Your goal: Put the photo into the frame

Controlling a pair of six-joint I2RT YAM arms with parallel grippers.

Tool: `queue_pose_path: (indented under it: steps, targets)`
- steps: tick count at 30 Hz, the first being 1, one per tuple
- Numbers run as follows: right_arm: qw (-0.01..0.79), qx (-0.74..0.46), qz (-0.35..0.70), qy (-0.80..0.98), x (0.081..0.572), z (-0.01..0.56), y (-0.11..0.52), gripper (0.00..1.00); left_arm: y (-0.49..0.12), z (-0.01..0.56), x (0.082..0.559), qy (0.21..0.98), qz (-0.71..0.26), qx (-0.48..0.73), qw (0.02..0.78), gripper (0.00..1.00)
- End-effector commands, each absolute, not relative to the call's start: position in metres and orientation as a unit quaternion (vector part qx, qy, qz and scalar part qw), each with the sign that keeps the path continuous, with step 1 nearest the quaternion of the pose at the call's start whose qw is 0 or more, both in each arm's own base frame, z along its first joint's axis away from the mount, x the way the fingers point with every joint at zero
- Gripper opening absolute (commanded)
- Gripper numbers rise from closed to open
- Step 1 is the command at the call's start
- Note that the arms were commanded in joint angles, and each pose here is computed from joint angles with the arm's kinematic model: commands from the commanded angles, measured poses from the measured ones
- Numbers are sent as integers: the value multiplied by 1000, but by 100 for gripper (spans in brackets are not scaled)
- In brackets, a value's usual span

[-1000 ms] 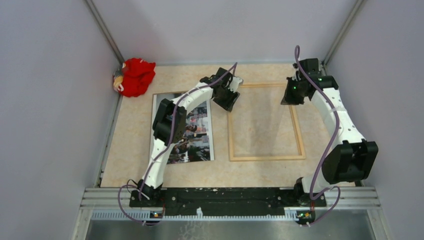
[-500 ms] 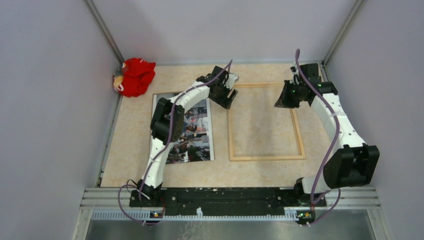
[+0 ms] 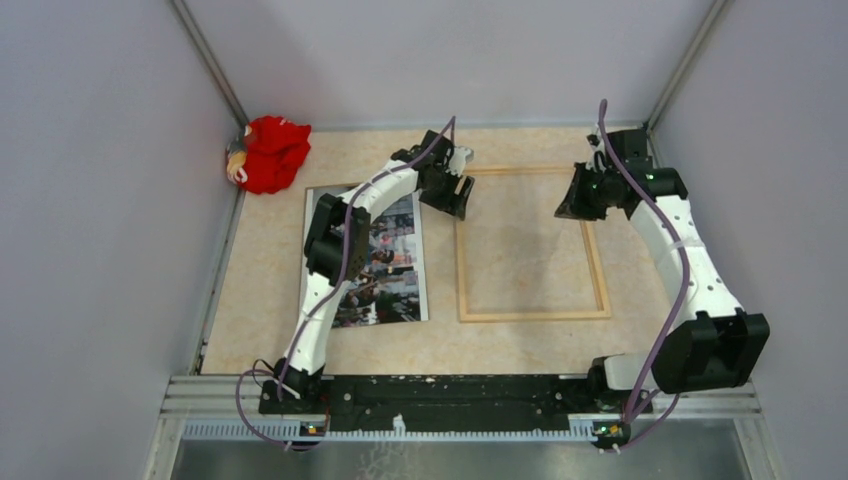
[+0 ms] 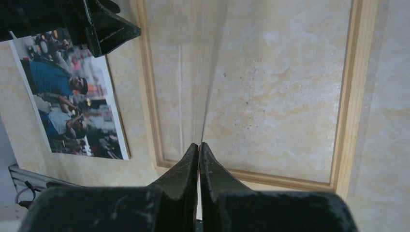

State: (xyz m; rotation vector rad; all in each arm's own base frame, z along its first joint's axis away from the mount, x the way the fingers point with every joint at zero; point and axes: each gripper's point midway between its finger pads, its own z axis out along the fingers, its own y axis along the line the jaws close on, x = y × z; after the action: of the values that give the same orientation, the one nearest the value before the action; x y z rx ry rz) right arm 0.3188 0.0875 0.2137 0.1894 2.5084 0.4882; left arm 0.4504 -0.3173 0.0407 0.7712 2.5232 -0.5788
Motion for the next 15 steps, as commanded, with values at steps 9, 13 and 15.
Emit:
queue_pose_path:
  steps: [9, 13, 15]
  targets:
    - [320, 59, 145, 935, 306, 242, 73, 0, -323, 28, 458, 924, -203, 245, 214, 77]
    - [314, 61, 139, 937, 304, 236, 71, 0, -320, 32, 463, 926, -208, 227, 220, 79]
    - [311, 63, 136, 938, 303, 233, 70, 0, -322, 31, 461, 923, -216, 234, 217, 78]
